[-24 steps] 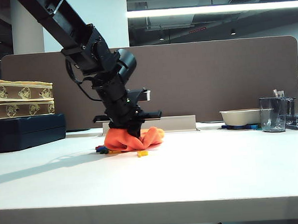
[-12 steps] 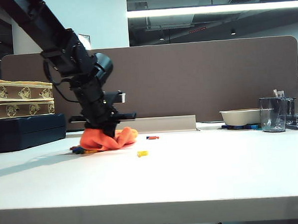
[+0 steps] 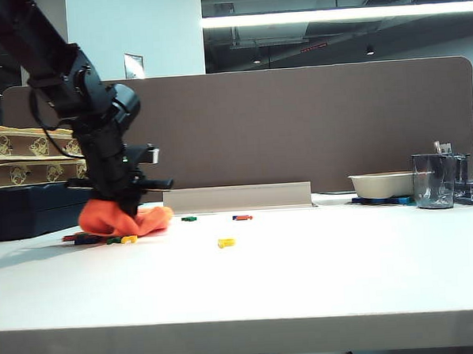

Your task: Use an orange cloth to wipe the letter magnets on the table away for a distance.

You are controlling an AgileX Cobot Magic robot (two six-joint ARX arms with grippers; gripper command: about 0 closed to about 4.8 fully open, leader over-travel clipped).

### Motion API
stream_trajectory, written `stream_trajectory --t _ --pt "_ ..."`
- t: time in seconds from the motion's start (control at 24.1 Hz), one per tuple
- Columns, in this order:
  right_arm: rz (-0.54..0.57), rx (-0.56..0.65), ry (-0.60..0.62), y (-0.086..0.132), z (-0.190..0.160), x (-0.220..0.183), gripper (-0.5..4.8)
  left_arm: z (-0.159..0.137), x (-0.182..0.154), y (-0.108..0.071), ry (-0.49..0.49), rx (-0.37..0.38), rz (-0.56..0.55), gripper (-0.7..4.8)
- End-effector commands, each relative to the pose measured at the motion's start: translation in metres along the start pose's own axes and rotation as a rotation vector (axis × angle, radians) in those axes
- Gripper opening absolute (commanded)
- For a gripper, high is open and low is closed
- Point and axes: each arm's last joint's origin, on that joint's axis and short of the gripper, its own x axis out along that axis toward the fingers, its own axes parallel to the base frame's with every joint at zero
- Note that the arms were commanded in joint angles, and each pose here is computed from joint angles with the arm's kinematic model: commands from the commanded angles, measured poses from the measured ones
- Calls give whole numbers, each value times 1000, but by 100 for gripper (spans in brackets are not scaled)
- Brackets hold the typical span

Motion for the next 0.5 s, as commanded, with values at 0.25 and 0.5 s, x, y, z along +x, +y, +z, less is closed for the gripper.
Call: stream_trajectory --t 0.25,0.5 --pt "-9 3 -17 0 3 -1 -1 1 -5 40 1 -47 60 -6" --pt "-9 3 -17 0 3 -1 -1 14 -22 42 -72 -92 8 -6"
